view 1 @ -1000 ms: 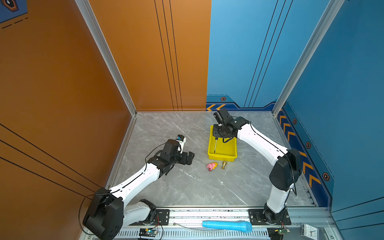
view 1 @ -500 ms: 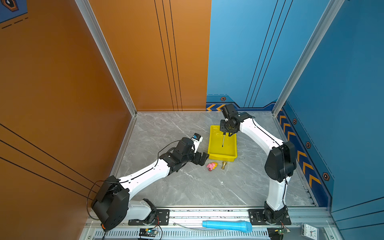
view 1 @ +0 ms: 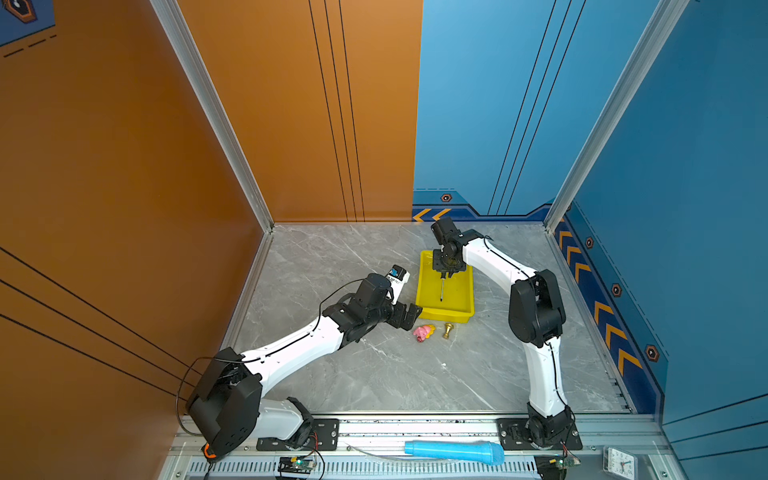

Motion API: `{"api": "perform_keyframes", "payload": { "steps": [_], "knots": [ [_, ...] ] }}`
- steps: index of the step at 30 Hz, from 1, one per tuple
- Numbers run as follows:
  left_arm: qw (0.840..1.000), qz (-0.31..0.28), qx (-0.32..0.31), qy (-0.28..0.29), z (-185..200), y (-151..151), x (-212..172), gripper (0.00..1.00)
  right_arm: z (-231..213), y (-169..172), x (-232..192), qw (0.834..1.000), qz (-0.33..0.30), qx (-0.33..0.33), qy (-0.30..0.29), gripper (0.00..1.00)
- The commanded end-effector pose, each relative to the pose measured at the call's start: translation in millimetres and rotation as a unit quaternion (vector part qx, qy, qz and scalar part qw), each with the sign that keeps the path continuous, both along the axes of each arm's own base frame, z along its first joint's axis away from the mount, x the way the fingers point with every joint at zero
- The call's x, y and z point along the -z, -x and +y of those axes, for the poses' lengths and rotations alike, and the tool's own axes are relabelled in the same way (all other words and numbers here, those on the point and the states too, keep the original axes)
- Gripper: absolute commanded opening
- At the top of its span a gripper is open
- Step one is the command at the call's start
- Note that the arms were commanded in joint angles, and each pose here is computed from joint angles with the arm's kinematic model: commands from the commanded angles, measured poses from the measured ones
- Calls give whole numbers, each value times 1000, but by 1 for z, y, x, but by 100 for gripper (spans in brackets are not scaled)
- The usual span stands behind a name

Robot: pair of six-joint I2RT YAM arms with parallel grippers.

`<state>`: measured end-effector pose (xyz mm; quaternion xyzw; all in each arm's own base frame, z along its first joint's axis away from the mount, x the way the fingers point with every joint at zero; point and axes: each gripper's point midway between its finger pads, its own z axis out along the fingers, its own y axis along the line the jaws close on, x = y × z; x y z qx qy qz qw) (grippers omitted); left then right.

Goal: Put the screwdriver in the bin
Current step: 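Lift the screwdriver with the right gripper and carry it over the yellow bin, then lower the screwdriver into the bin and open the right gripper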

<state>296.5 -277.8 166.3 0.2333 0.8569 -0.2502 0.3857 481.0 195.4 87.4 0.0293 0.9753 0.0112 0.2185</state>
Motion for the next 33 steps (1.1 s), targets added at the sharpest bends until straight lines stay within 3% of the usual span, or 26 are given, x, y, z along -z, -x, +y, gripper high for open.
{"api": "perform_keyframes", "payload": {
  "steps": [1,23,33],
  "knots": [
    [1000,-9,9,1,-5,-1,-8,98,-1,-7,4,1000,-6,-1,11,0],
    [1000,-15,-13,-3,6,0,-8,98,-2,-1,57,999,42,1,34,3],
    [999,-28,-35,-3,14,-3,-15,98,2,-4,46,999,24,1,36,35]
  ]
}}
